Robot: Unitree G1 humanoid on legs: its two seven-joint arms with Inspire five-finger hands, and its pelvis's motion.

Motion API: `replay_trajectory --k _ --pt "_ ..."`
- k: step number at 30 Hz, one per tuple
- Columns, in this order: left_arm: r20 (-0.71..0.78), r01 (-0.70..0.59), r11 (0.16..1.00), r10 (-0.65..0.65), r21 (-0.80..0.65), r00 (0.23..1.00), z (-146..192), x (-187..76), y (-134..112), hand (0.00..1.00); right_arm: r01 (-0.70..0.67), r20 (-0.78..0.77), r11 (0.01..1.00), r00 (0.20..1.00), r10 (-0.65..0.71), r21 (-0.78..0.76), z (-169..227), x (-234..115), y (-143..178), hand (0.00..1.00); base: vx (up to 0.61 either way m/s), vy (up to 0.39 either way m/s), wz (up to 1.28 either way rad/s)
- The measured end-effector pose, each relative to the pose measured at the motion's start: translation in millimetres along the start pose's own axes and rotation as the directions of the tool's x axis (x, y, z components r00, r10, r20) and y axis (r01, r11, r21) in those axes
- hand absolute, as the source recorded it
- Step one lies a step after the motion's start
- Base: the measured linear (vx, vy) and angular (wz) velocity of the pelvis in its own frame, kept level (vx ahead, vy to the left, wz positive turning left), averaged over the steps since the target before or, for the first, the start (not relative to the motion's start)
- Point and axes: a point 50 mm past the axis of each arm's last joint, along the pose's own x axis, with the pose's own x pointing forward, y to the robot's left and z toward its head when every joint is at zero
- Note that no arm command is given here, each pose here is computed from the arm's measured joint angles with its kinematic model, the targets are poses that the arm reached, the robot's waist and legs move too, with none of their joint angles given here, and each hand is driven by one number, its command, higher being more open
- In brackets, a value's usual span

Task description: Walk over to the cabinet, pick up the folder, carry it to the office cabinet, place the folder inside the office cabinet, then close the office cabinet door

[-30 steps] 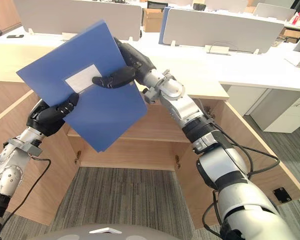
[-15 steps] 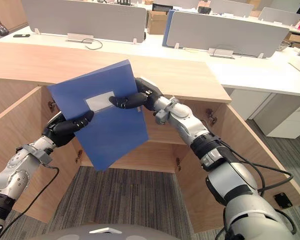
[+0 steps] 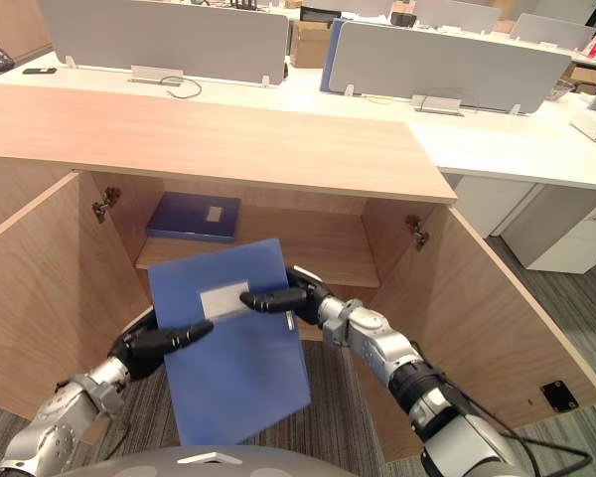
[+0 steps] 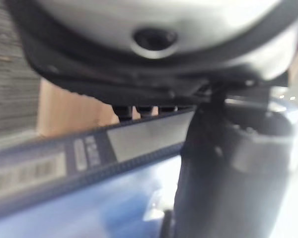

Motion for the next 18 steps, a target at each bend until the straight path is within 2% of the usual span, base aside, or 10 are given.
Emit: replay_trajectory --k 3,6,9,10,12,16,18 --pt "-0.085 -0.037 0.999 0.036 -0.014 0.996 -21.4 -2.2 8.2 1.0 0.023 -0.012 1.0 1.0 -0.022 0.006 -8.8 1.2 1.4 0.0 -0.04 0.004 -0.02" --pt "-0.238 -0.138 0.99 0.132 -0.01 0.962 -57.5 -4.0 20.0 1.0 0.116 -0.062 0.99 0.992 -0.111 0.081 -30.9 2.1 -4.5 0.0 -0.04 0.002 0.03" --pt "-0.331 -0.319 0.937 0.259 -0.143 0.908 -99.0 -8.6 21.4 1.0 0.322 -0.217 0.932 0.934 -0.284 0.164 -69.7 -5.5 -15.6 0.0 -0.03 0.001 0.02" --pt "-0.336 -0.333 0.93 0.267 -0.158 0.903 -102.3 -8.7 20.4 1.0 0.336 -0.229 0.926 0.928 -0.295 0.171 -72.8 -6.6 -16.2 0.0 -0.02 0.01 -0.04" --pt "-0.344 -0.426 0.879 0.339 -0.216 0.875 -112.4 -7.8 19.6 1.0 0.423 -0.288 0.885 0.887 -0.361 0.196 -86.9 -13.2 -20.1 0.0 -0.02 0.006 -0.04" --pt "-0.42 -0.664 0.704 0.538 -0.254 0.731 -128.7 -24.4 30.0 1.0 0.585 -0.305 0.73 0.809 -0.502 0.353 -95.7 -20.7 -28.4 0.0 -0.03 -0.001 -0.11" --pt "-0.458 -0.783 0.555 0.64 -0.28 0.617 -137.1 -45.2 38.5 1.0 0.656 -0.32 0.609 0.752 -0.576 0.446 -99.3 -27.1 -34.6 0.0 0.0 0.0 0.0"
